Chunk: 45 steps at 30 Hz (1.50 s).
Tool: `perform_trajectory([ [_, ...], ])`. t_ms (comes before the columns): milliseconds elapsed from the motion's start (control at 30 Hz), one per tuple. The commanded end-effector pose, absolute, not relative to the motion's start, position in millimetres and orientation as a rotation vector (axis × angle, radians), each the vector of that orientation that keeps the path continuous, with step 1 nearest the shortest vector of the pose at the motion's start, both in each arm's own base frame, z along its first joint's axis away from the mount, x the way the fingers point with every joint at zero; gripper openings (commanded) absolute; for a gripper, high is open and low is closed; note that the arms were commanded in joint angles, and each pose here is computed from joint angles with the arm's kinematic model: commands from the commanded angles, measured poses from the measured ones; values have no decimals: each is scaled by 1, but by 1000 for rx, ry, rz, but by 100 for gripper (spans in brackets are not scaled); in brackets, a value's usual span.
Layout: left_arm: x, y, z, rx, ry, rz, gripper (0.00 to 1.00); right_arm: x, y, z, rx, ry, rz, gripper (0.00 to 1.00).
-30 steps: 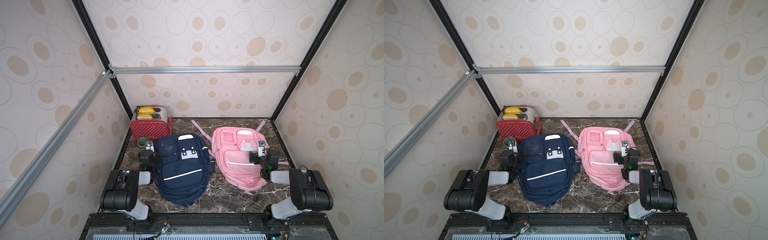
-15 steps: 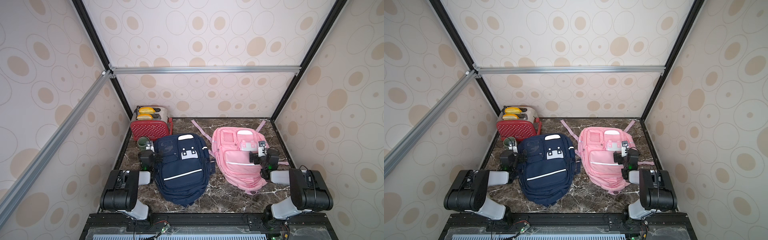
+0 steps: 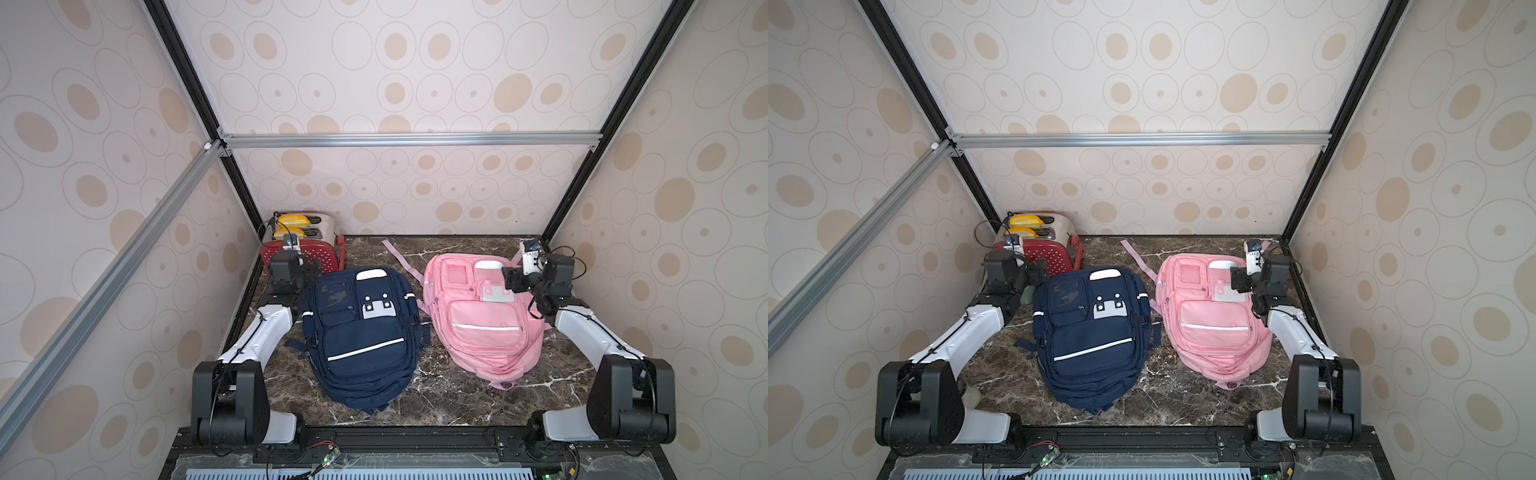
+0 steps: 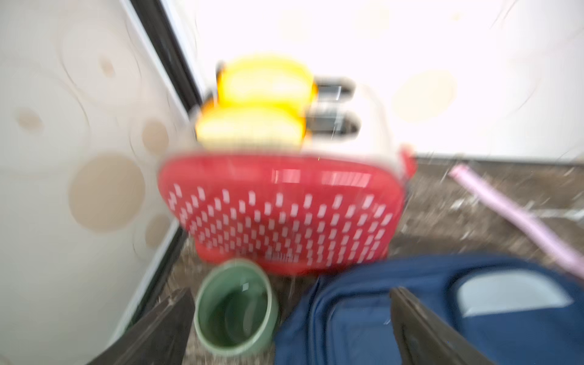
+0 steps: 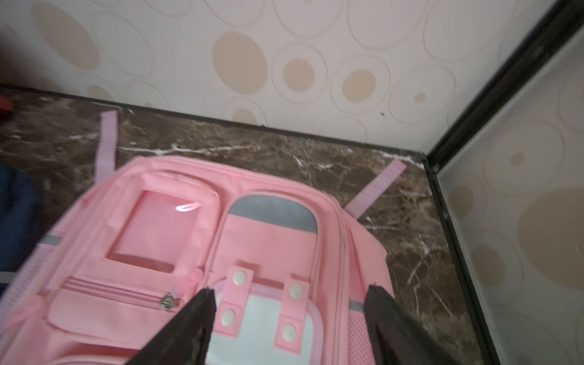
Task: Zip up the backpack
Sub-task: Adjust the backpack at the center of the board.
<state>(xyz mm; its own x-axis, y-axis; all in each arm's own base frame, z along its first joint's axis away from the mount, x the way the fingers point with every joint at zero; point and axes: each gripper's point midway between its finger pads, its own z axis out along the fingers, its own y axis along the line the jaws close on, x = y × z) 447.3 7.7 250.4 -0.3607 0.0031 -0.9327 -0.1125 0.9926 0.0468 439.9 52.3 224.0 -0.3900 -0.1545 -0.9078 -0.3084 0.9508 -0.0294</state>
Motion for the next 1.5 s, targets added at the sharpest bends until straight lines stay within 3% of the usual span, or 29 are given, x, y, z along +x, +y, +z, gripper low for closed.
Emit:
perform_trajectory([
  [0,435,-49,228,20,2124,-29,99,400,112,199,-396,2210,551,66],
  [233,459,-161,200,213,2308,-313,99,367,150,175,-369,2430,740,62],
  [400,460,-197,172,188,2415,-457,91,338,135,154,-347,2520,660,62],
  [800,439,-294,137,345,2508,-716,88,305,118,111,-343,2757,579,58],
  [933,440,-320,128,389,2525,-734,87,306,105,103,-340,2790,483,57],
  [1133,441,-345,106,365,2573,-805,73,308,107,97,-265,2799,538,56],
  [1367,440,-356,81,332,2616,-822,67,296,106,91,-194,2817,605,55],
  [1467,442,-359,79,320,2612,-838,58,292,103,86,-177,2830,607,55],
])
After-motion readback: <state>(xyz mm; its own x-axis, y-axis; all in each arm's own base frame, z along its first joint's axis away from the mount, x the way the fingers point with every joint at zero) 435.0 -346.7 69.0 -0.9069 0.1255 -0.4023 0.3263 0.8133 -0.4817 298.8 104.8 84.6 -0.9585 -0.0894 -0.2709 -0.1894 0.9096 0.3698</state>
